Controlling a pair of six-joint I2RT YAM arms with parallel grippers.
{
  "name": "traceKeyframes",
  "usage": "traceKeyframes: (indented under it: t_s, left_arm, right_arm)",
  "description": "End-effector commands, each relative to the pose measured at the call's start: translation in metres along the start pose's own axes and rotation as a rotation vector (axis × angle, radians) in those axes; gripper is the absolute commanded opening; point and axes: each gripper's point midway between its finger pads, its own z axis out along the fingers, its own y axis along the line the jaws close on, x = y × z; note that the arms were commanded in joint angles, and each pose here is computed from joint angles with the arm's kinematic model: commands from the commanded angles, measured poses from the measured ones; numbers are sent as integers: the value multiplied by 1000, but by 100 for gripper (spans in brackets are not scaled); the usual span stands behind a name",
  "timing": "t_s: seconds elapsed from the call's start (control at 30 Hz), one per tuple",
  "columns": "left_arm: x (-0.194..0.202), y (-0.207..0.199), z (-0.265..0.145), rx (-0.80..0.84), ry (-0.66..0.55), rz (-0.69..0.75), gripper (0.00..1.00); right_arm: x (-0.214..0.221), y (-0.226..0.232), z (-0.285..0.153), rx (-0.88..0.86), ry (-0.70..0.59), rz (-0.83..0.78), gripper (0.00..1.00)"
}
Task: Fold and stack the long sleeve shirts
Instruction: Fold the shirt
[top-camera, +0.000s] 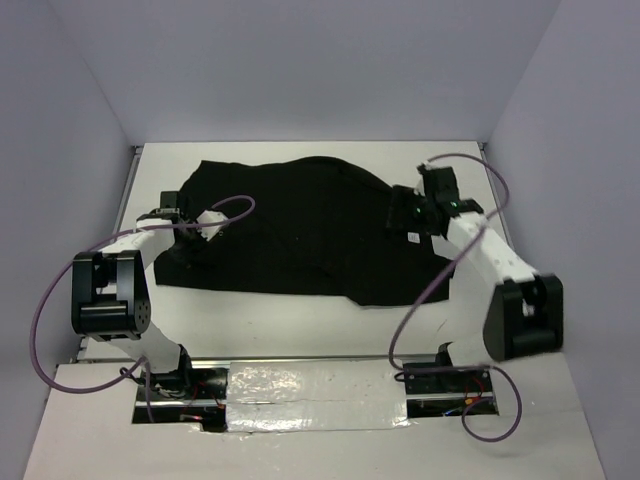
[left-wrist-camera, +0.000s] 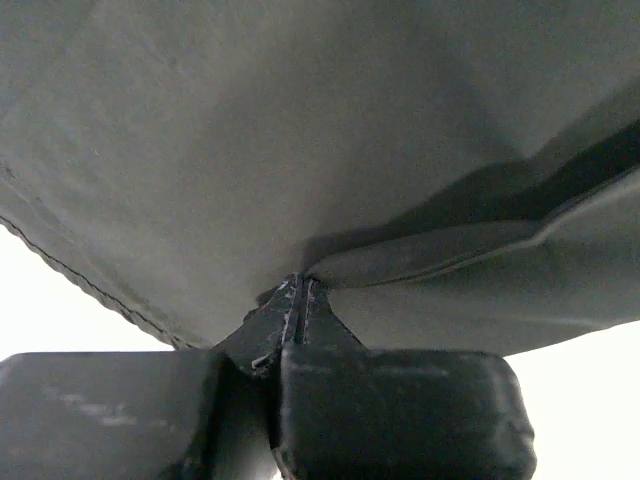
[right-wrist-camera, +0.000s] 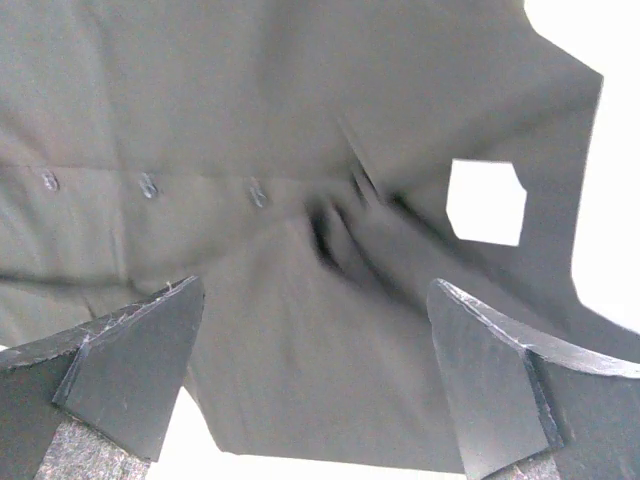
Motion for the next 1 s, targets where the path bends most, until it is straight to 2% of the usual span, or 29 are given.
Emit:
traceKeyframes:
  t_s: [0.0,0.03,0.17,0.37,0.43,0.53,0.57,0.63,0.67,0.7,0.83,0.87,0.9,0.97]
  left_arm:
    - [-14,5,-5,-16,-66,-40,0]
    - [-16,7,-7,-21,-72,-42,0]
    - [-22,8,-10,-22,-95,-52,0]
    - [-22,9,-11,-33,-99,-62,0]
    - [-21,11,-12,-51,-104,-60,0]
    - [-20,13,-12,-63,-103,-55,0]
    - [-20,14,-12,-66,-103,-59,0]
    - [-21,18,-13,-72,-109,-68,0]
    - [-21,19,-13,-74,-110,-71,0]
    - [-23,23,-14,-81,-114,-75,0]
    - [-32,37,-13,-108,-123,-91,0]
    - [-32,39,-10,-105,-117,-99,0]
    - [-34,41,-10,-107,-118,-101,0]
    - [-38,46,-9,-111,-122,-104,0]
  right_arm:
    - [57,-32,-36,98,61,76,100]
    - [78,-41,-43,116,87,95,100]
    - [106,-65,-42,189,140,147,100]
    - [143,-77,-15,240,296,206,99]
    - [152,-76,-7,230,335,207,95]
    - [156,-66,4,199,375,187,77]
    - [156,-62,7,182,385,178,55]
    - [156,-41,16,114,416,152,27]
    - [153,-32,18,83,421,139,7]
    - [151,-15,20,17,431,133,0]
    - [104,63,24,-238,388,76,0]
    - [96,70,28,-263,382,81,0]
    - [69,78,31,-268,328,67,0]
    - [42,71,46,-192,307,29,7]
